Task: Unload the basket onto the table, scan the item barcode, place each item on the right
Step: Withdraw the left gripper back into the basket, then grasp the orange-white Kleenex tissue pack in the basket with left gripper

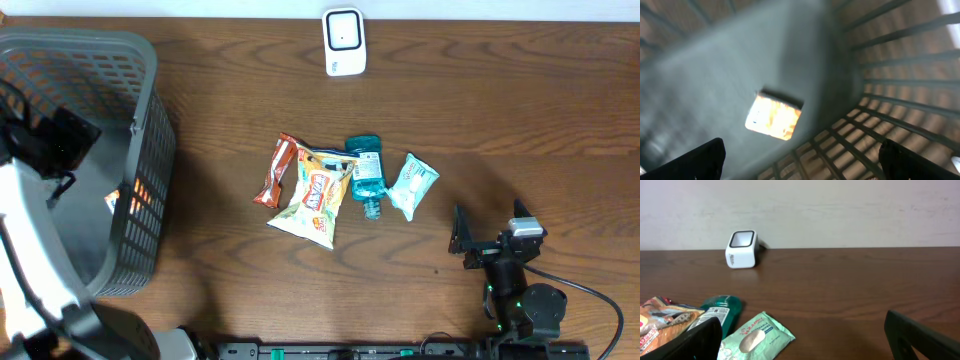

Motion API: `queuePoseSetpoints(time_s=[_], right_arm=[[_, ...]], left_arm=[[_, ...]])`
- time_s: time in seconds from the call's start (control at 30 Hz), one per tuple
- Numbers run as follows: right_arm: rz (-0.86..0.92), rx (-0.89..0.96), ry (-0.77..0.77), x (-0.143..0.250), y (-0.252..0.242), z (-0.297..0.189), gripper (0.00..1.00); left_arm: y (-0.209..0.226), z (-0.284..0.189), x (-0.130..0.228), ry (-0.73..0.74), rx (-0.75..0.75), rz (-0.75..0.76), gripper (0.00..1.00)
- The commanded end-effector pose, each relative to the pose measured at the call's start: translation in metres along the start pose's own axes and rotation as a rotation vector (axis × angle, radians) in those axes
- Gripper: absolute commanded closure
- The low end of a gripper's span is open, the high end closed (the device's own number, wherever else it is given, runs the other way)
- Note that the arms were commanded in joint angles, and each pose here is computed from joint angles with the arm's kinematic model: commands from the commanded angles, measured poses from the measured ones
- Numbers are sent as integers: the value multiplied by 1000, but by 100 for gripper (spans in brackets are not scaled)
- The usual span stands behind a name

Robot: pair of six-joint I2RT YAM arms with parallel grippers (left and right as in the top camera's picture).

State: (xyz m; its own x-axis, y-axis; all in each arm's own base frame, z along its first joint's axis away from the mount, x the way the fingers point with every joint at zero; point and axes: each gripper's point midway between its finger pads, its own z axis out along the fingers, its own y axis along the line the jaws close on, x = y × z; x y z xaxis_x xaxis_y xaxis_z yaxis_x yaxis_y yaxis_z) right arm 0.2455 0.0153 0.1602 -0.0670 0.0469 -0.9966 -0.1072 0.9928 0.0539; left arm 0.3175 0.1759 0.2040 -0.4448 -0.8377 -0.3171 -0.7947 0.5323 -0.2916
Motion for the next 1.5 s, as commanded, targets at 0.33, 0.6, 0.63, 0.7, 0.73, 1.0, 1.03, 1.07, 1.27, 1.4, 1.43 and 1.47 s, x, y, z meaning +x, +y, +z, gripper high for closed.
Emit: queuePoseSetpoints(time_s=[0.33,0.6,0.63,0.7,0.73,1.0,1.03,1.07,1.27,1.4,1.43,1.47], right_arm=[[-8,-5,1,1,1,0,1],[-8,-5,1,1,1,0,1],[-8,-5,1,1,1,0,1],[-8,-5,1,1,1,0,1],[-8,-5,1,1,1,0,1],[-8,-5,1,1,1,0,1],[-8,-5,1,1,1,0,1],[-8,-5,1,1,1,0,1],[-8,-5,1,1,1,0,1],[-8,-5,1,1,1,0,1],[-8,-5,1,1,1,0,1],[-8,-5,1,1,1,0,1]], left_arm=[[10,81,58,293,-230,-552,1],[6,98,72,218,-375,-795,2],[8,101,72,193,-398,-816,2],[9,106,74,167,-431,-834,2],[9,109,76,169,-442,-842,2],[20,136,90,173,-550,-885,2],[23,141,91,171,-567,-882,2],[25,147,93,176,-577,-880,2],[39,173,110,227,-664,-851,7],[44,183,116,265,-682,-786,59],[44,184,115,265,-676,-780,67],[43,186,113,265,-665,-769,74]])
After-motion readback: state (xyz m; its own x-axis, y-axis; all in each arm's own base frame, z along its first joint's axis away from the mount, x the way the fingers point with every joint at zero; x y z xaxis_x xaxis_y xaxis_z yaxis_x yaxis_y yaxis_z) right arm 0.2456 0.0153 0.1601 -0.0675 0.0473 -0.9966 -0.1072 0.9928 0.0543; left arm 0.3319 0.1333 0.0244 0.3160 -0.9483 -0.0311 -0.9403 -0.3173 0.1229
